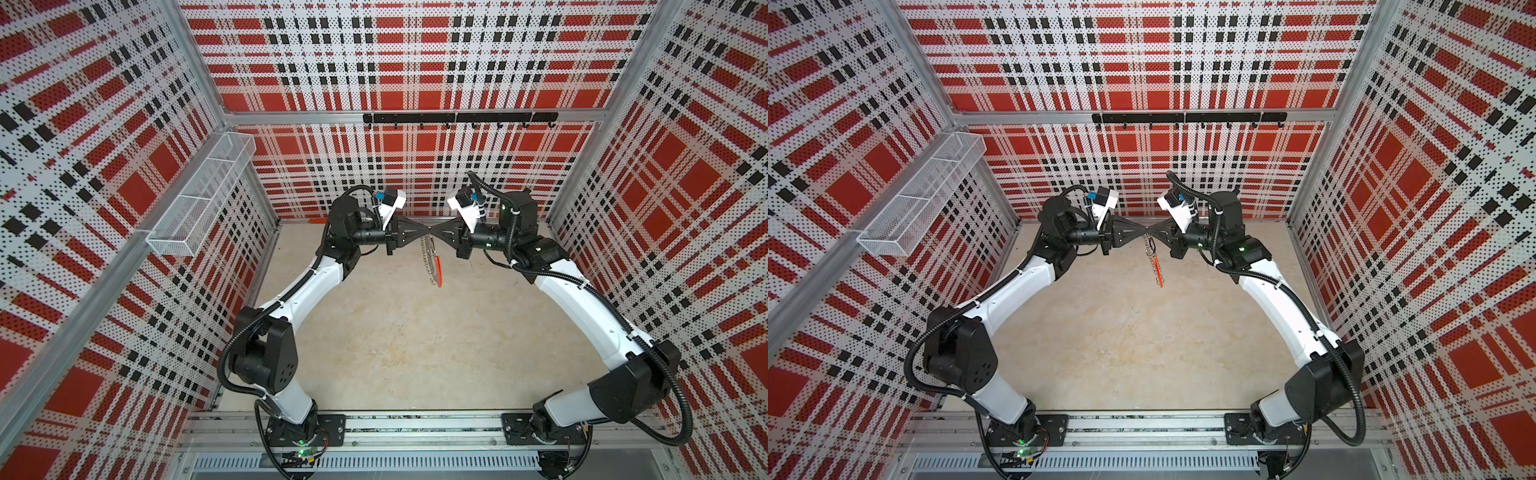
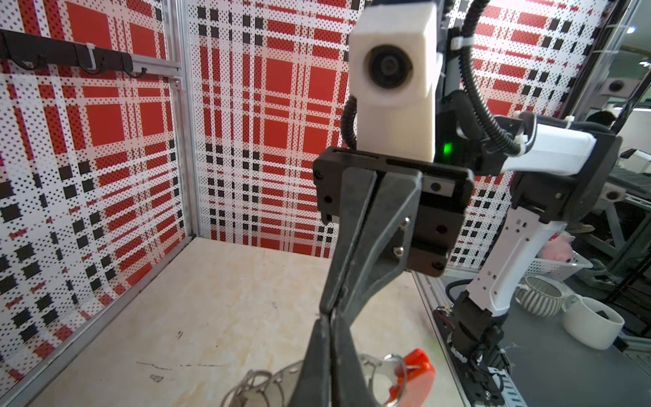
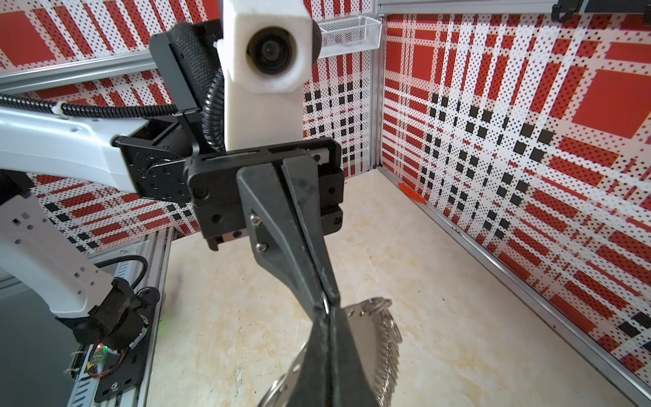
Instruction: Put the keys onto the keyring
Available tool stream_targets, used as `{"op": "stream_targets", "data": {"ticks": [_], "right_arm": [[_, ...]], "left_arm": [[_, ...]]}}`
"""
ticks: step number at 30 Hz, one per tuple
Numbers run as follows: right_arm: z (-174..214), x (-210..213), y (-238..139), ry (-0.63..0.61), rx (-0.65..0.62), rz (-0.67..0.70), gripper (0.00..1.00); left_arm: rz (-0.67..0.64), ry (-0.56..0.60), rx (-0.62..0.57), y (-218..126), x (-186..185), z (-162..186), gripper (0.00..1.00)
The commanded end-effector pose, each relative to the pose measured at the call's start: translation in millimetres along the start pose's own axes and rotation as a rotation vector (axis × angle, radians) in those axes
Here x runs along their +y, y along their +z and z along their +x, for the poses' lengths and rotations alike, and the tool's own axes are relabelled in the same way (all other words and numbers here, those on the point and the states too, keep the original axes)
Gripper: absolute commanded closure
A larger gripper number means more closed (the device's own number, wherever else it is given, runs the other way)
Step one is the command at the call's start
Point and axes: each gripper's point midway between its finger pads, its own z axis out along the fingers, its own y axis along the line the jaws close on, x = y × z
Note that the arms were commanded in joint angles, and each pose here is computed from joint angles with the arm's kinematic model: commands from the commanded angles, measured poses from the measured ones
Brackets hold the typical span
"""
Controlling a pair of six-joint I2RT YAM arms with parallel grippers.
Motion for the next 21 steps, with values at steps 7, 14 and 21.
{"op": "stream_targets", "data": {"ticks": [7, 14, 21], "right_arm": [[-26.3, -12.1, -13.6, 0.004, -0.105, 0.127, 0.71], [-19.8, -40.5, -49.7, 0.138, -0.265, 0.204, 0.61], [-16.7, -23.2, -39.1, 0.209, -0.314, -0.001, 0.57]], "left_arm": [[-0.022, 0.021, -0.012, 3.2, 4.4, -4.9, 1.0], [-0.096, 0.023, -0.097, 9.0, 11.3, -24.5, 1.0], [-0.096, 0.014, -0.163, 13.8, 7.7, -33.2, 1.0]]}}
